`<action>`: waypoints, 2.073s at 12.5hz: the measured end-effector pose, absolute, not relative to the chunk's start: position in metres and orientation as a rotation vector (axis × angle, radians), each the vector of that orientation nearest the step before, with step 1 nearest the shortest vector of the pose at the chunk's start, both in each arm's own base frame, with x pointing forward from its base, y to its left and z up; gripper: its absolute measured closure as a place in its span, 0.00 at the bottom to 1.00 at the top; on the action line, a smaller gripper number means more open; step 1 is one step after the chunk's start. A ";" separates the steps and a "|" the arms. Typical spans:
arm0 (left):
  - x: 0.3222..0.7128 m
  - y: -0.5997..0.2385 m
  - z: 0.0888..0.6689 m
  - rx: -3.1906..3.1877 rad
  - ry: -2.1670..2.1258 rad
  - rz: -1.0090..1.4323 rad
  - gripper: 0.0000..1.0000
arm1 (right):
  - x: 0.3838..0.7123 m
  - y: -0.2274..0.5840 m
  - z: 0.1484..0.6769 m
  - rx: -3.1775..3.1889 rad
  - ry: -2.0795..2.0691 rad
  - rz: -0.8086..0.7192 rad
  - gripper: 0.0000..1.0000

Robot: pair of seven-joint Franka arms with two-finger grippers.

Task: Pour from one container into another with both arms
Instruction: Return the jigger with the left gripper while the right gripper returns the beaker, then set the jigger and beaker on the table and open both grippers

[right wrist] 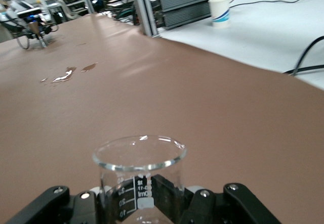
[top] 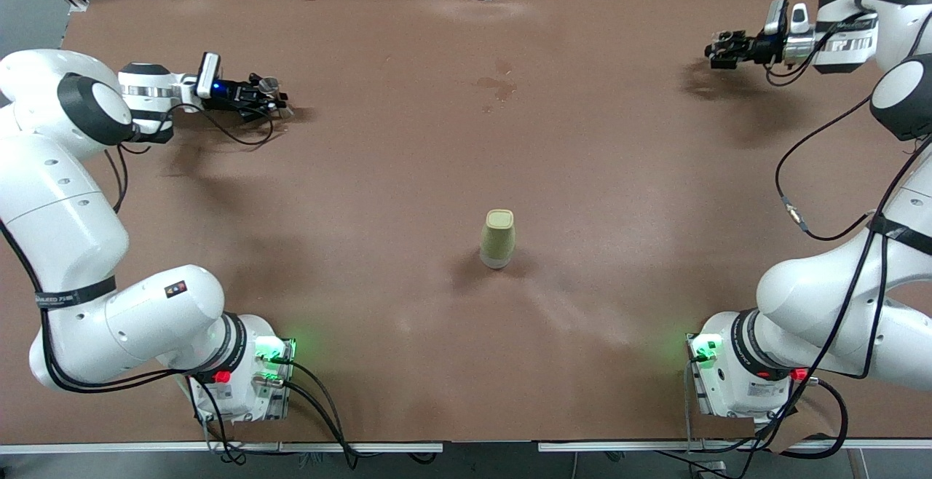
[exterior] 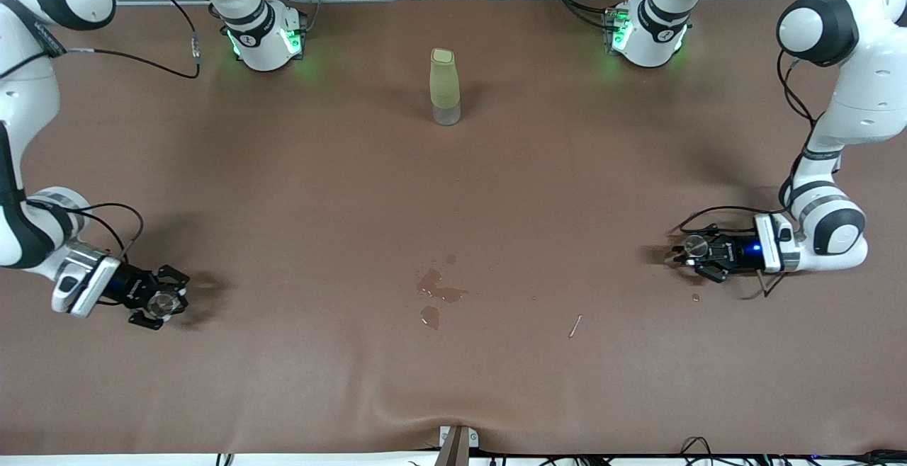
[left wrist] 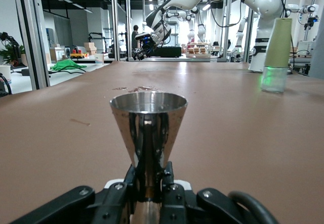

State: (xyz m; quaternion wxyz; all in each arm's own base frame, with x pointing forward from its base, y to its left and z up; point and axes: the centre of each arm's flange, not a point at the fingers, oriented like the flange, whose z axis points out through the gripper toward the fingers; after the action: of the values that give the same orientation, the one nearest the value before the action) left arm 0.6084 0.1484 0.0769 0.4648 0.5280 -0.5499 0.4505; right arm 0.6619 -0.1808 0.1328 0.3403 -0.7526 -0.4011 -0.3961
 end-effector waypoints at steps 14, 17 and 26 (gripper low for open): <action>0.581 0.217 0.071 1.422 -1.306 1.005 0.00 | 0.636 -0.206 0.070 -1.882 -0.951 -1.106 0.89; 0.576 0.230 0.076 1.438 -1.286 0.967 0.00 | 0.638 -0.200 0.069 -1.860 -0.975 -1.139 0.82; 0.593 0.279 0.162 1.684 -1.199 0.628 0.00 | 0.648 -0.204 0.089 -1.770 -0.986 -1.191 0.00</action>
State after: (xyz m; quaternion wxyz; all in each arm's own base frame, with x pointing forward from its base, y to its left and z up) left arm 0.5928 0.2788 0.1621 0.4709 0.6876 -0.4896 0.2565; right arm 0.6481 -0.2040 0.0895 0.3856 -0.6948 -0.3870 -0.4677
